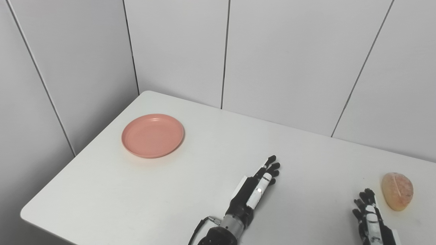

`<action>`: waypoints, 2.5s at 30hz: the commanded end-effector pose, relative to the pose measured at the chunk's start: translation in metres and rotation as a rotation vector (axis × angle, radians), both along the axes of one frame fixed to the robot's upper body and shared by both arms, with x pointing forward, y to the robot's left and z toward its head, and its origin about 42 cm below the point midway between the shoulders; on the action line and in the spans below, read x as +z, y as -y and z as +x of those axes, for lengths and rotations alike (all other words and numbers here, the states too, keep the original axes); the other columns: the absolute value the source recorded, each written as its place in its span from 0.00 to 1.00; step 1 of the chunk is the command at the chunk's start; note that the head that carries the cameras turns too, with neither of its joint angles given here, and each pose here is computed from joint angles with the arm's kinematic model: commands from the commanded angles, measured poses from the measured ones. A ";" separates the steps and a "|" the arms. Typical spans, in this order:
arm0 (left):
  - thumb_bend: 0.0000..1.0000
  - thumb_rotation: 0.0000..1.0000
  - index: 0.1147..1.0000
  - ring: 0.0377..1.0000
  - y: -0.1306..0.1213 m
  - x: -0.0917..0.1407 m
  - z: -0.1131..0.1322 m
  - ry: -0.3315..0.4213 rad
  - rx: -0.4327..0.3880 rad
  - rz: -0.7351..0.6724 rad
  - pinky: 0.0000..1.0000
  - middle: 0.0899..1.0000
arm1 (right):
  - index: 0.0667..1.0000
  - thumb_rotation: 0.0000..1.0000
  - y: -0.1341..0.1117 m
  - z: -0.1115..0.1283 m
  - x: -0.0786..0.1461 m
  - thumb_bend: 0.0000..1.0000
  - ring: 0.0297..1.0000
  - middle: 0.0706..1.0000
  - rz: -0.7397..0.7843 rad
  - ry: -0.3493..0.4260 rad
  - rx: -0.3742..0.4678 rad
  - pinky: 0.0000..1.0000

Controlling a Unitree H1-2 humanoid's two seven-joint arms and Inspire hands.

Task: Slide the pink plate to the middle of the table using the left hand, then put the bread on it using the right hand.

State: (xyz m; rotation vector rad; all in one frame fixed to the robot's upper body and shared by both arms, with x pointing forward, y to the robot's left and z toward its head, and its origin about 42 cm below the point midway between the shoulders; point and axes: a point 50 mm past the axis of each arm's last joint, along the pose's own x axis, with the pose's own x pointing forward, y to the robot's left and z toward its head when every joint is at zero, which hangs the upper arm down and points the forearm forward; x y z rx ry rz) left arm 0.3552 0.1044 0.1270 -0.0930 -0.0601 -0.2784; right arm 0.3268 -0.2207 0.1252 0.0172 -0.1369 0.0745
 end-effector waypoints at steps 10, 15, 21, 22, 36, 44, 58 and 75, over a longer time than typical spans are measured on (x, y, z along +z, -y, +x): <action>0.37 0.97 0.94 0.93 -0.007 -0.009 -0.008 -0.063 0.010 0.016 0.94 0.94 | 1.00 1.00 0.005 -0.008 -0.004 0.09 1.00 1.00 -0.001 -0.013 -0.014 1.00; 0.36 0.97 0.94 0.94 -0.011 0.005 -0.004 -0.026 0.018 0.004 0.95 0.95 | 1.00 1.00 0.003 -0.008 -0.004 0.09 1.00 1.00 -0.006 -0.021 -0.020 1.00; 0.36 0.99 0.94 0.94 -0.017 0.029 0.002 0.028 0.029 0.024 0.94 0.94 | 1.00 1.00 0.000 -0.009 -0.005 0.09 1.00 1.00 0.013 -0.027 -0.021 1.00; 0.37 0.99 0.94 0.94 -0.018 0.033 0.003 0.034 0.029 0.021 0.94 0.95 | 1.00 1.00 0.000 -0.009 -0.005 0.09 1.00 1.00 0.014 -0.030 -0.022 1.00; 0.39 0.96 0.93 0.93 -0.051 0.113 0.020 0.200 0.082 -0.005 0.95 0.94 | 1.00 1.00 -0.002 -0.007 -0.010 0.07 1.00 1.00 0.018 -0.043 -0.024 1.00; 0.39 0.94 0.93 0.93 -0.078 0.150 0.027 0.272 0.125 0.010 0.95 0.94 | 1.00 1.00 -0.002 -0.007 -0.009 0.06 1.00 1.00 0.011 -0.053 -0.018 1.00; 0.35 0.99 0.89 0.92 -0.148 0.191 0.050 0.362 0.308 0.043 0.92 0.92 | 1.00 1.00 0.000 -0.007 -0.009 0.06 1.00 1.00 0.005 -0.067 -0.015 1.00; 0.35 0.99 0.87 0.90 -0.242 0.224 0.064 0.363 0.507 0.089 0.89 0.90 | 1.00 1.00 0.008 -0.006 -0.009 0.09 1.00 1.00 -0.009 -0.060 -0.011 1.00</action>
